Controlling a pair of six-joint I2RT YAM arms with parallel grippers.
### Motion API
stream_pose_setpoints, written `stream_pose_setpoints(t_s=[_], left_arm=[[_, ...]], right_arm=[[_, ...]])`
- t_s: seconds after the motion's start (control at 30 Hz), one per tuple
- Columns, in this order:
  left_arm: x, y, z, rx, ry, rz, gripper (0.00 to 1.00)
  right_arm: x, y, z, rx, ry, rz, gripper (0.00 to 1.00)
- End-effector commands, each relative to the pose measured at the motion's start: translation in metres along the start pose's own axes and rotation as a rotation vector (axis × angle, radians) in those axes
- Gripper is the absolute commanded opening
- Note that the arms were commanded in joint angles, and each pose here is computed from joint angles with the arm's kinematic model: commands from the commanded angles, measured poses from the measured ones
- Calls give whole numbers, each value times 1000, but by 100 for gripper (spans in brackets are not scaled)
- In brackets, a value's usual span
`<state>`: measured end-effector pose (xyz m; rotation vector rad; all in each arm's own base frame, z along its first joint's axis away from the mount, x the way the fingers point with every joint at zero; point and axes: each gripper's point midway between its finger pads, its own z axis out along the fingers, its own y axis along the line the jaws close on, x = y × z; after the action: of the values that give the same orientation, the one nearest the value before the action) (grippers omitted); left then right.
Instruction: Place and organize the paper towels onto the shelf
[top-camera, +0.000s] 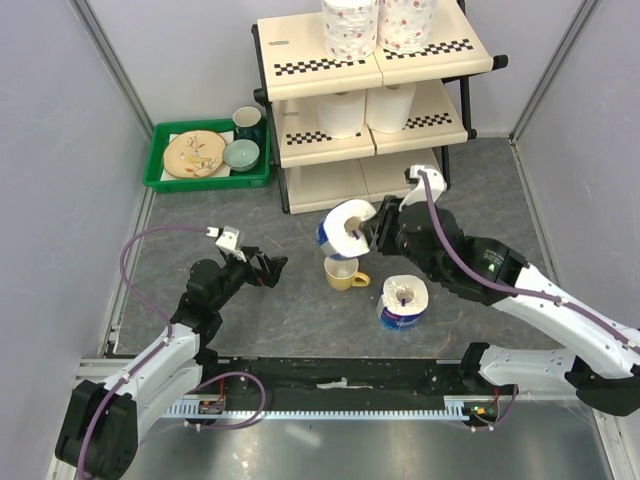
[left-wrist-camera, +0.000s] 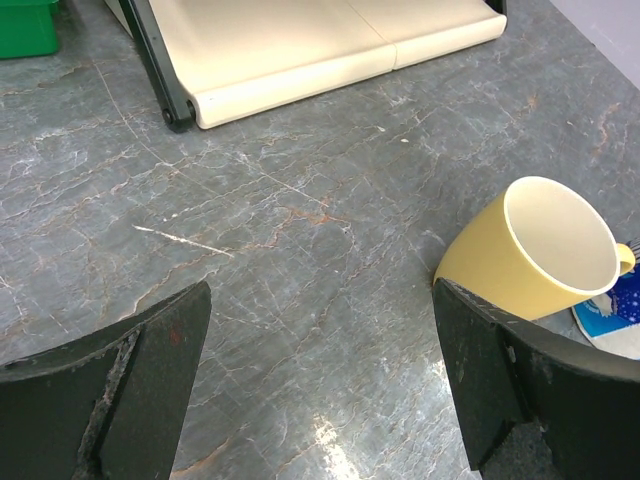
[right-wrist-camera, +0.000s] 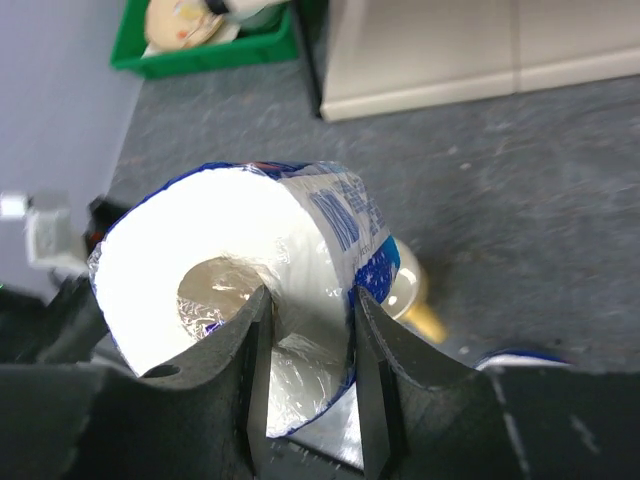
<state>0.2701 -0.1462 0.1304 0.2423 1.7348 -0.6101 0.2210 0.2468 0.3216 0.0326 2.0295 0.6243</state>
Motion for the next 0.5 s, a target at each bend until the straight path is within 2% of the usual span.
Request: stream_pose_setpoints(t_s=[0.0, 0.2, 0.47], left_arm=[[-6, -1, 1, -3, -23, -10, 99], [-5, -1, 2, -3, -17, -9, 99], [-3, -1, 3, 3, -8, -10, 99]], right_arm=[[-40, -29, 21, 111, -88, -20, 25], [-64, -63, 62, 157, -123, 11, 24], [-58, -84, 122, 148, -72, 42, 24]])
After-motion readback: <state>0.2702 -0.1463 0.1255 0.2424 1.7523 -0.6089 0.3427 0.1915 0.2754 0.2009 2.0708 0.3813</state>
